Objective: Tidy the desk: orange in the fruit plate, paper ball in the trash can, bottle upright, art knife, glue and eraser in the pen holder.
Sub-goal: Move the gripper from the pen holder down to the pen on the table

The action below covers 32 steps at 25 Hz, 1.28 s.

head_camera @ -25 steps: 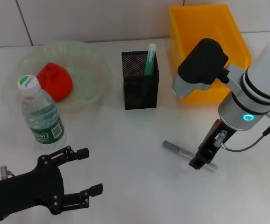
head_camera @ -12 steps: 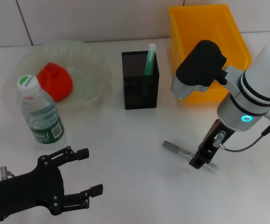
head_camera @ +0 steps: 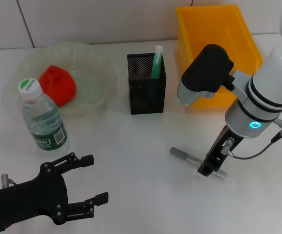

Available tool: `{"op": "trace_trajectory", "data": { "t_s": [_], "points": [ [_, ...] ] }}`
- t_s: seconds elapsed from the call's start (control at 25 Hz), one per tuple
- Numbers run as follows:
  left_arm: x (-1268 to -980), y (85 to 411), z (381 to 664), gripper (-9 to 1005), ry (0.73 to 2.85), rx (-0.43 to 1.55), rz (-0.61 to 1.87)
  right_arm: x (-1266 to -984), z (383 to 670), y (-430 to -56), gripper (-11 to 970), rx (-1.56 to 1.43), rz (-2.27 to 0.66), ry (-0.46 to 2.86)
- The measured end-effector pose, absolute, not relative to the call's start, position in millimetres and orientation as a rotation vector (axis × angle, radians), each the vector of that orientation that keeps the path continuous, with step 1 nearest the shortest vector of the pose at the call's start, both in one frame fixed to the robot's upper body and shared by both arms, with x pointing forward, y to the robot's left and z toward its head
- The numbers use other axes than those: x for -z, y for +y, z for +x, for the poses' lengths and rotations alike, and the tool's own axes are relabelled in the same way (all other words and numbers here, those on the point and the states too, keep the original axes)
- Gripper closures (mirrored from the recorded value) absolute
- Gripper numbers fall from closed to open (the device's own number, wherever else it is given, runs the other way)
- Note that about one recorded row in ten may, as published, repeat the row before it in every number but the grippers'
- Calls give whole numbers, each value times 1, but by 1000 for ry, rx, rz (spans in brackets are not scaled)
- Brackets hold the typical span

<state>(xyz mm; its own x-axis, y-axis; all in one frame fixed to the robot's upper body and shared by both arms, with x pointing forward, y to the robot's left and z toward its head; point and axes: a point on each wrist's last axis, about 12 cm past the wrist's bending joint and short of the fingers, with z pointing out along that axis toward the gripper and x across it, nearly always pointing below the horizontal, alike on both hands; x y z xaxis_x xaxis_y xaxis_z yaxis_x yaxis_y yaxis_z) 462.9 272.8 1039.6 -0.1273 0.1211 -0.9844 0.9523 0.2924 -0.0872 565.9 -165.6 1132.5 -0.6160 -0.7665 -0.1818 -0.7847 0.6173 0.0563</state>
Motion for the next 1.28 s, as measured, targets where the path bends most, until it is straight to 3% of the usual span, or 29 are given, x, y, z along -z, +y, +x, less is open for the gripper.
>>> {"op": "trace_trajectory", "data": {
  "t_s": [0.6,0.8,1.28],
  "points": [
    [-1039,272,463,122,1515,1001,1032,-1132,566,-165,582,-208,-1306,2700],
    [-1039,272,463,123,1516,1000,1030,-1131,567,-165,654,-203,-1303,2698],
    [-1039,273,463,123,1519,995,1026,-1127,569,-162,666,-208,-1309,2709]
  ]
}}
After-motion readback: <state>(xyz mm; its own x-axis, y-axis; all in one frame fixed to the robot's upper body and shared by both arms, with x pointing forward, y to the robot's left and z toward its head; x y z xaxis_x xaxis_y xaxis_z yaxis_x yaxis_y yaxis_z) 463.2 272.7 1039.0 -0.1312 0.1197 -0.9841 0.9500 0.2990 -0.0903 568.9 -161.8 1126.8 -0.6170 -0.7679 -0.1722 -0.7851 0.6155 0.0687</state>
